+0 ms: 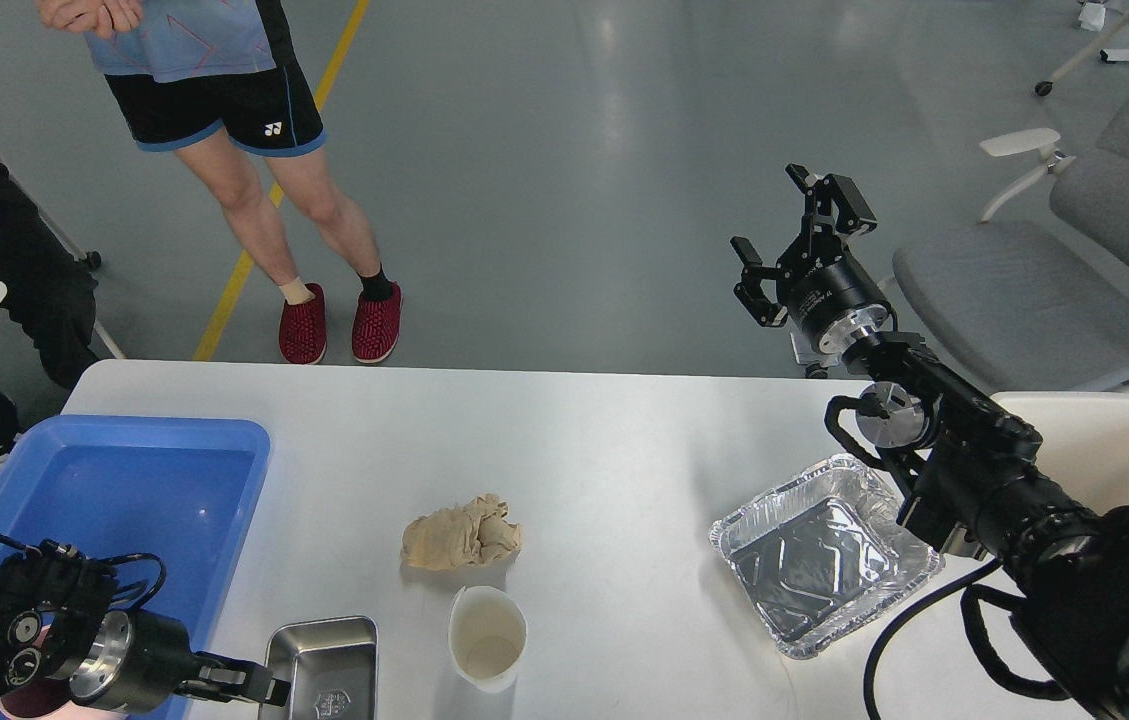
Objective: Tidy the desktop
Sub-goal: 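Reach the left gripper to the small steel tray and grasp it, then lift the steel tray and tip it over the blue tub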
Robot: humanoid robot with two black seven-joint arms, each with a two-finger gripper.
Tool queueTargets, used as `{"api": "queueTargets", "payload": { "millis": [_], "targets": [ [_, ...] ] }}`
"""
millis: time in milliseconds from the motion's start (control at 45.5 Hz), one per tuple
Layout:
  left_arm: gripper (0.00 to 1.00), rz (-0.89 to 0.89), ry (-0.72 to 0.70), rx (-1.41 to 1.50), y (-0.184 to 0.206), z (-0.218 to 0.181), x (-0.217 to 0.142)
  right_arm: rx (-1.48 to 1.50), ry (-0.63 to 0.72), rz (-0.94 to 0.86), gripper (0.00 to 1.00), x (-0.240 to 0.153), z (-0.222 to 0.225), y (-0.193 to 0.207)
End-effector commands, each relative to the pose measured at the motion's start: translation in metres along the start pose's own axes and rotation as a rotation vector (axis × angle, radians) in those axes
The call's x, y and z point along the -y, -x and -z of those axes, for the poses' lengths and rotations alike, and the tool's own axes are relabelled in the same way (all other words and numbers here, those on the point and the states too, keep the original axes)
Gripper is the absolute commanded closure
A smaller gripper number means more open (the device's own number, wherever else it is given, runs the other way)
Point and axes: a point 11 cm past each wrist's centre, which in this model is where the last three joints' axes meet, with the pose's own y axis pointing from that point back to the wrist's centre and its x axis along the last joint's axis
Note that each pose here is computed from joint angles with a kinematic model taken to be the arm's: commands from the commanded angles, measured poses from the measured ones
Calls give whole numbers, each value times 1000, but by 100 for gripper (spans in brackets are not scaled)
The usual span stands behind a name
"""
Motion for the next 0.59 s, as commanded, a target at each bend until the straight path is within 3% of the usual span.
{"api": "queueTargets", "payload": {
  "millis": [0, 154, 572],
  "targets": [
    [89, 0, -21, -1, 0, 3, 0, 0, 1, -1, 0, -1, 0, -1],
    [99, 1, -45, 0, 0, 5, 0, -1, 0, 1, 0, 0, 0, 0],
    [100, -15, -52, 10, -7, 4, -4, -2, 1, 0, 0, 0, 1, -1]
  ]
}}
